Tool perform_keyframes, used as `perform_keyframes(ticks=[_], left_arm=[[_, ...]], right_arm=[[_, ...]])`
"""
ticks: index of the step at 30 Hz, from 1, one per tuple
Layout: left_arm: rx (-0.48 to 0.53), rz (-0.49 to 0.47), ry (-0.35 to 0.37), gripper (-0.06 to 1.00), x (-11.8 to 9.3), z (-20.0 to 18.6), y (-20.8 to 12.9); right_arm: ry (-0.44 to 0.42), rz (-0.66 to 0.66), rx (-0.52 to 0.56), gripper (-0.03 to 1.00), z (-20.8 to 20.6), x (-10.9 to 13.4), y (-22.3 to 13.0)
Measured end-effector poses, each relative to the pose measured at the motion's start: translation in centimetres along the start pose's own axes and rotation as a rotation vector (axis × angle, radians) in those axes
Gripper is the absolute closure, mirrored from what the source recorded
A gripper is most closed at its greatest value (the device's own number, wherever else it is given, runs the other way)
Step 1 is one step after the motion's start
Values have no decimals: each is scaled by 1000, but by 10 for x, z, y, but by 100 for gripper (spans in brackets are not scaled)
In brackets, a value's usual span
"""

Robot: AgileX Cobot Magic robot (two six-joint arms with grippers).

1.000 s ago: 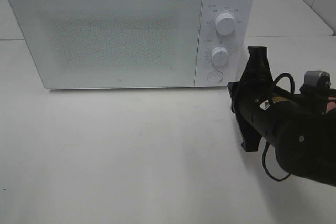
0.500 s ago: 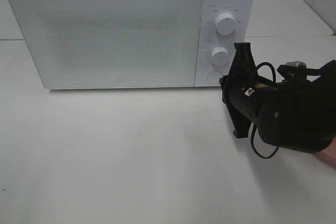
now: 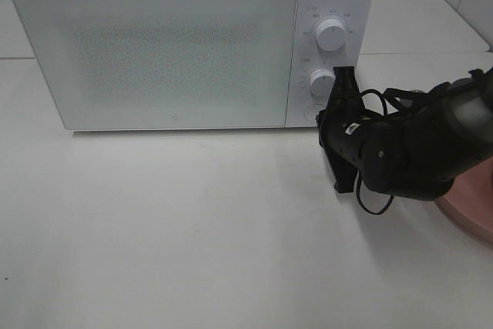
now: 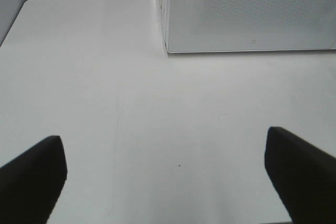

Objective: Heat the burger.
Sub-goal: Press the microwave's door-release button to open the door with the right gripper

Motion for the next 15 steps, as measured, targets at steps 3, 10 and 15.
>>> perform_keyframes(ticks=[3, 10, 15], left_arm=[[0, 0, 0, -2, 0, 0, 0], [0, 0, 0, -2, 0, 0, 0], [0, 0, 0, -2, 0, 0, 0]], right_arm=[[2, -8, 6, 96, 7, 1, 0], [4, -7, 4, 96, 20, 6, 6], [-12, -10, 11, 96, 25, 3, 3]])
Point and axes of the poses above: a point on each arm's last joint axis where the gripper is mounted, z pointing out along that axis toward the gripper, x along the wrist's bending axis when the last joint is at zero, y = z × x, the point moved 1 cm from there along z, pointing out along that axis toward the gripper, and after that the axes turned 13 degrees about -z, right-handed, at the moved point
